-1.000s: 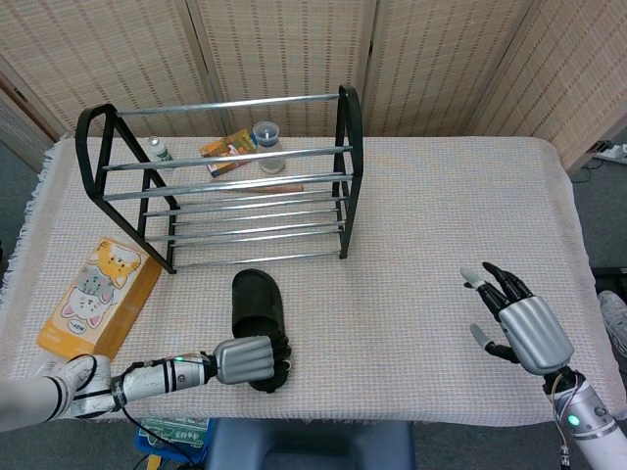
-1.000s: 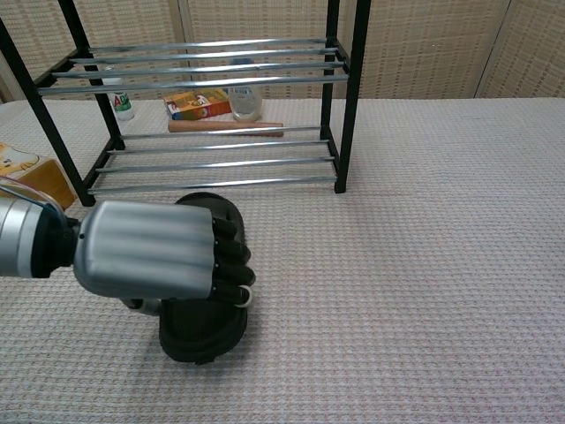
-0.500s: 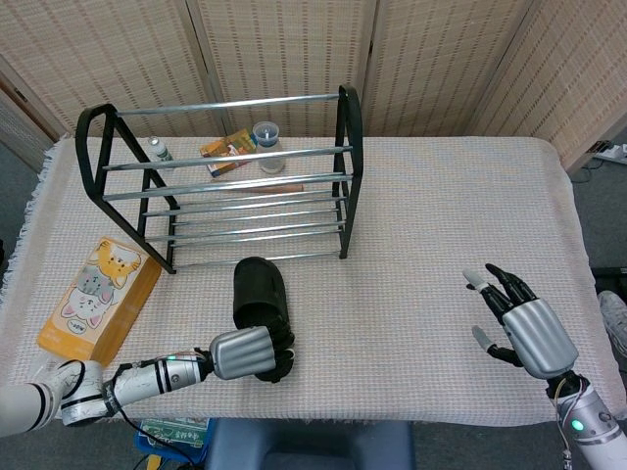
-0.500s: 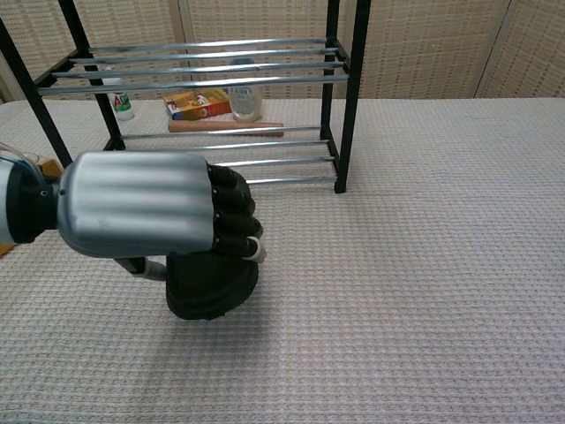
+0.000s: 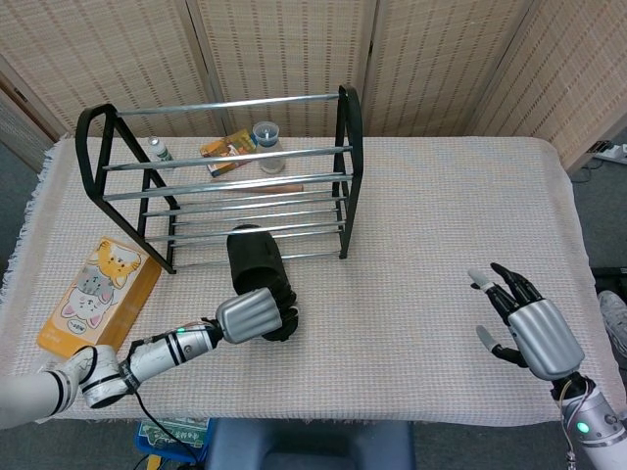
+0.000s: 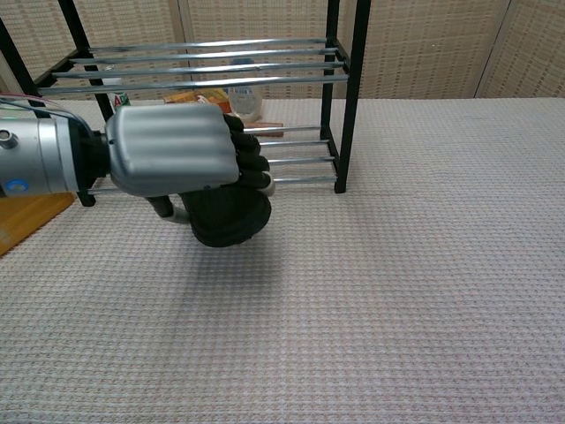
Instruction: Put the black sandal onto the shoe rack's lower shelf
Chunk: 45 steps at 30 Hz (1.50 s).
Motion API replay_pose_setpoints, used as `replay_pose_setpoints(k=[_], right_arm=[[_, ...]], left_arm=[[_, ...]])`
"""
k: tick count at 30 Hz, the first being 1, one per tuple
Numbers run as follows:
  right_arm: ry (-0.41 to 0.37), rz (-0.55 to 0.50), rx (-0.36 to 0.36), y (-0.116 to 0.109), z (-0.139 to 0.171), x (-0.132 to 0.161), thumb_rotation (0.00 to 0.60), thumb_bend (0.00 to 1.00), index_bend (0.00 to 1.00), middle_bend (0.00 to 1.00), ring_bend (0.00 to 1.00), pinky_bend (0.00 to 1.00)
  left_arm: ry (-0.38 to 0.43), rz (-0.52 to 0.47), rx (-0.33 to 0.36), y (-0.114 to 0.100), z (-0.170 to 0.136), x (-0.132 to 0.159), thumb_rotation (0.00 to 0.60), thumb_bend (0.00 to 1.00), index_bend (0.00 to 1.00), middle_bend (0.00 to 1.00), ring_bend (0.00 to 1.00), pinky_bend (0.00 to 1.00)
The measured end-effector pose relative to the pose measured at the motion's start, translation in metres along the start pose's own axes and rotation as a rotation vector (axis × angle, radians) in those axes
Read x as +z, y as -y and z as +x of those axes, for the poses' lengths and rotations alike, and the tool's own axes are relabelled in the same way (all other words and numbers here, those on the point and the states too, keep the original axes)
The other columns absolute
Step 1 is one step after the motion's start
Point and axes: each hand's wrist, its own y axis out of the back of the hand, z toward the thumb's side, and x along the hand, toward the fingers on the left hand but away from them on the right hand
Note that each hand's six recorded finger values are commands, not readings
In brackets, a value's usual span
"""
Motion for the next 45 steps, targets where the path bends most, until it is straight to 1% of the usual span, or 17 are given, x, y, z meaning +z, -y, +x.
replay_pose_setpoints(k=[6, 10, 21, 35, 37, 40, 45], right_arm=[[0.009, 0.000, -0.006, -0.002, 0.000, -0.002, 0.600, 0.39, 0.00, 0.25, 0.10, 0.15], [0.013, 0.001, -0.011, -0.003, 0.001, -0.003, 0.600, 0.38, 0.00, 0.25, 0.10, 0.15], [0.034, 0.000, -0.009, -0.002, 0.003, -0.008, 0.600, 0.38, 0.00, 0.25, 0.10, 0.15], [0.049, -0.001, -0.006, 0.000, 0.004, -0.011, 0.600, 0.38, 0.00, 0.25, 0.10, 0.15], [0.051, -0.001, -0.005, 0.000, 0.004, -0.011, 0.600, 0.38, 0.00, 0.25, 0.10, 0.15], [0.053, -0.002, -0.004, 0.000, 0.004, -0.012, 0.600, 0.38, 0.00, 0.25, 0.10, 0.15], [0.053, -0.003, -0.003, 0.001, 0.005, -0.012, 0.600, 0.38, 0.00, 0.25, 0.10, 0.15]], left_arm=[[-0.021, 0.098, -0.029, 0.018, 0.015, -0.018, 0.600, 0.17, 0.50, 0.36, 0.29, 0.39], [-0.029, 0.146, -0.053, 0.031, 0.025, -0.031, 0.600, 0.17, 0.49, 0.36, 0.29, 0.39], [-0.044, 0.213, -0.094, 0.057, 0.043, -0.056, 0.600, 0.17, 0.46, 0.36, 0.29, 0.39], [-0.048, 0.283, -0.162, 0.083, 0.049, -0.067, 0.600, 0.17, 0.41, 0.36, 0.29, 0.39], [-0.054, 0.290, -0.172, 0.086, 0.049, -0.068, 0.600, 0.17, 0.38, 0.35, 0.28, 0.39], [-0.068, 0.288, -0.184, 0.090, 0.048, -0.070, 0.600, 0.17, 0.29, 0.31, 0.25, 0.39], [-0.075, 0.295, -0.193, 0.092, 0.046, -0.071, 0.600, 0.17, 0.20, 0.25, 0.21, 0.39]])
